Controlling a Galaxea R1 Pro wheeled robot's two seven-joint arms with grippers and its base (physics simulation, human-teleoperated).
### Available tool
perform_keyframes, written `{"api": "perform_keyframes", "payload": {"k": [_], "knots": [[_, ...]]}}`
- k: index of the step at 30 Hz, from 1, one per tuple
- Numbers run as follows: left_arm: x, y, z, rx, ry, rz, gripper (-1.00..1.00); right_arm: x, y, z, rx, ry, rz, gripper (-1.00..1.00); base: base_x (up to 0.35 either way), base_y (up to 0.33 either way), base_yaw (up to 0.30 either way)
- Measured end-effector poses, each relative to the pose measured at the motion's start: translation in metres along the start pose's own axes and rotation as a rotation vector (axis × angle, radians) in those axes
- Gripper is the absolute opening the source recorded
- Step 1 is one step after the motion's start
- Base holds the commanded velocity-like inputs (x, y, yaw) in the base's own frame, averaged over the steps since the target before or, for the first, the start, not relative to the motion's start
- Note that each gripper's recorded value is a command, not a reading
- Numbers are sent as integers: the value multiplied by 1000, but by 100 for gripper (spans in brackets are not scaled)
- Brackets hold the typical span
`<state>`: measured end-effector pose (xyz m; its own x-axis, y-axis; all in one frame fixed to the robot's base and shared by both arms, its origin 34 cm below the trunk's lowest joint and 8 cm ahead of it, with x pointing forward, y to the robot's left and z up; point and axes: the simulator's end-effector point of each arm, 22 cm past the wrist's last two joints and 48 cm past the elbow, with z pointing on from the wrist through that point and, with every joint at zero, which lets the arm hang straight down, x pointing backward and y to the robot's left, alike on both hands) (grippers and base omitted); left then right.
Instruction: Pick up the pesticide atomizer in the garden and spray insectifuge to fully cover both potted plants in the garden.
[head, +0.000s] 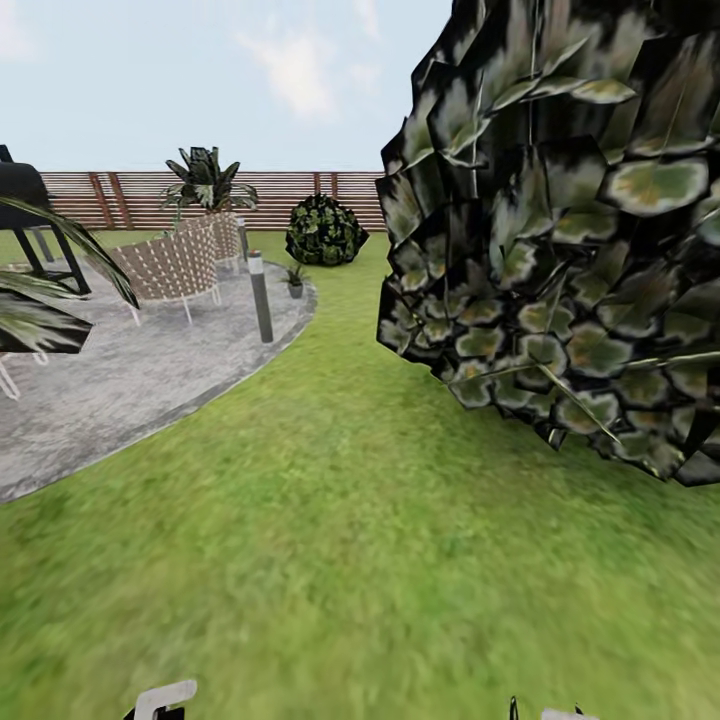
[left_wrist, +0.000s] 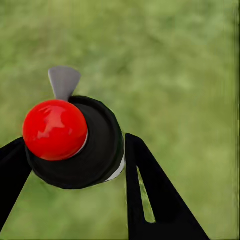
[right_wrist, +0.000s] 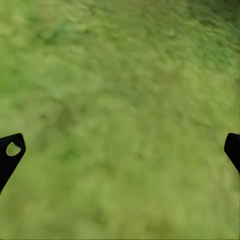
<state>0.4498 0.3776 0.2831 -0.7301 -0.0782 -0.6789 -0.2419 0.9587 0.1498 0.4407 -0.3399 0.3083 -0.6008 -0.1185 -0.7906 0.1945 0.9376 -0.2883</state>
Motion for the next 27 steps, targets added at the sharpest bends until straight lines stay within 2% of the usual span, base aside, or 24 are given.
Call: {"api": "perform_keyframes", "payload": {"k": [6,20,27], "knots": [[0,1,0,-1,0,0,-100,0,0,0,0,0,0,100,340,-118,0],[-1,3,0,-5,-5,0,-100,0,0,0,0,0,0,100,340,-7,2],[-2,3,0,-4,-11,-1,-100,0,0,0,0,0,0,100,341,0,121]]}}
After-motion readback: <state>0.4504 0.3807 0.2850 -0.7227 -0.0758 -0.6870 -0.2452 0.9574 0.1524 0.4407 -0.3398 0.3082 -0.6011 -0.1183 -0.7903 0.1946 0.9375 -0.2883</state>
